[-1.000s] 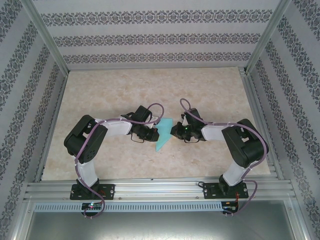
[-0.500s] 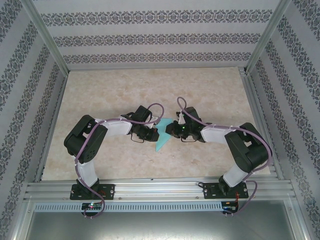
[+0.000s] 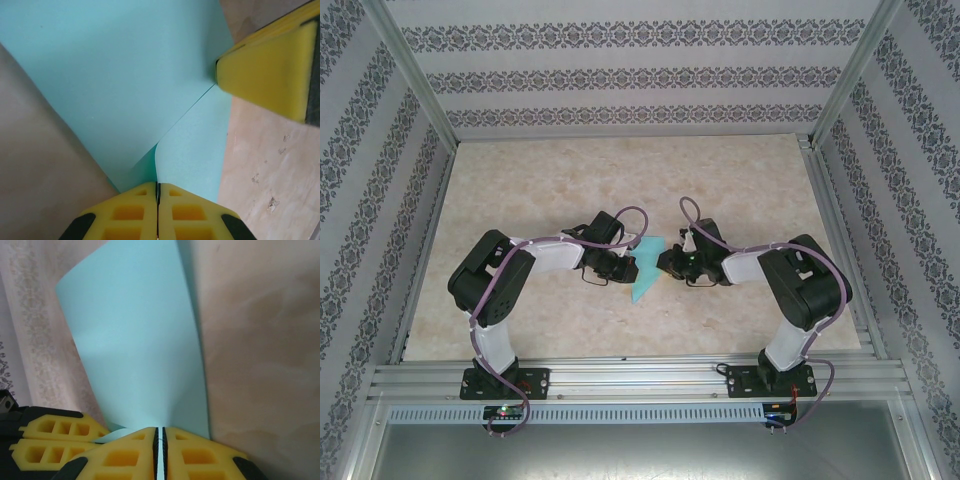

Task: Fold a paper plane with a square sheet of paper (pick it up from the middle)
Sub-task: Third fold the triangle at the center of the table.

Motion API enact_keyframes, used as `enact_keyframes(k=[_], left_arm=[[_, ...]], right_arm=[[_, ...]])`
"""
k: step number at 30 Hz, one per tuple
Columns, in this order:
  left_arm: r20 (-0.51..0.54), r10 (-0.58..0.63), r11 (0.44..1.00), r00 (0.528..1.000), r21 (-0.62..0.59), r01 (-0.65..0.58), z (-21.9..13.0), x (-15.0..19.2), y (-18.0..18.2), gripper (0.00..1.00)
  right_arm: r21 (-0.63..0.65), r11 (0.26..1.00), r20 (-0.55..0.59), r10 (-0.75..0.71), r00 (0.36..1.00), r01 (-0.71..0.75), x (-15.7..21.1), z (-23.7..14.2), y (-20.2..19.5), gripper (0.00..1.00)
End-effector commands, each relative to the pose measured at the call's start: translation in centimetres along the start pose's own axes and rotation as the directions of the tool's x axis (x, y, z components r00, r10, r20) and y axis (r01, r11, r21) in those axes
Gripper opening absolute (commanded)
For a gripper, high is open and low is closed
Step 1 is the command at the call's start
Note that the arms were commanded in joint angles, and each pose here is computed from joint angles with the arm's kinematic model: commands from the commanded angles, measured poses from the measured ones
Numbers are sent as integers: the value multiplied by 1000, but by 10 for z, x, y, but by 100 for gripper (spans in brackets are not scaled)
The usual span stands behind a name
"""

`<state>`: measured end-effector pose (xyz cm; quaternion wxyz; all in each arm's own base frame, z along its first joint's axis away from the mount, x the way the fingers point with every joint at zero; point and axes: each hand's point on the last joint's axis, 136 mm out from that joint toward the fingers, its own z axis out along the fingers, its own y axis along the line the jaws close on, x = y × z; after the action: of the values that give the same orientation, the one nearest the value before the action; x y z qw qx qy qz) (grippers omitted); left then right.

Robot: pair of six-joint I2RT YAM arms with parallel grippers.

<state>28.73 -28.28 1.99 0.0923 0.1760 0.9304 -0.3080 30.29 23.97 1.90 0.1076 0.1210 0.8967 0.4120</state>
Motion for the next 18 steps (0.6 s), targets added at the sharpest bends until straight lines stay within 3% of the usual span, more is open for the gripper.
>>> enact_keyframes(k=[1,11,18], left_arm=[[-76,-32,997,997,-75,26,2,21,20,8],[-77,-35,997,996,-77,29,2,21,21,8],[-74,-32,997,997,-72,27,1,18,19,9]], right_arm=[[104,994,63,20,998,-27,-13,-10,-28,14],[15,999,99,-39,994,38,-18,-28,12,14],[-29,996,46,-82,996,83,0,-16,34,14]])
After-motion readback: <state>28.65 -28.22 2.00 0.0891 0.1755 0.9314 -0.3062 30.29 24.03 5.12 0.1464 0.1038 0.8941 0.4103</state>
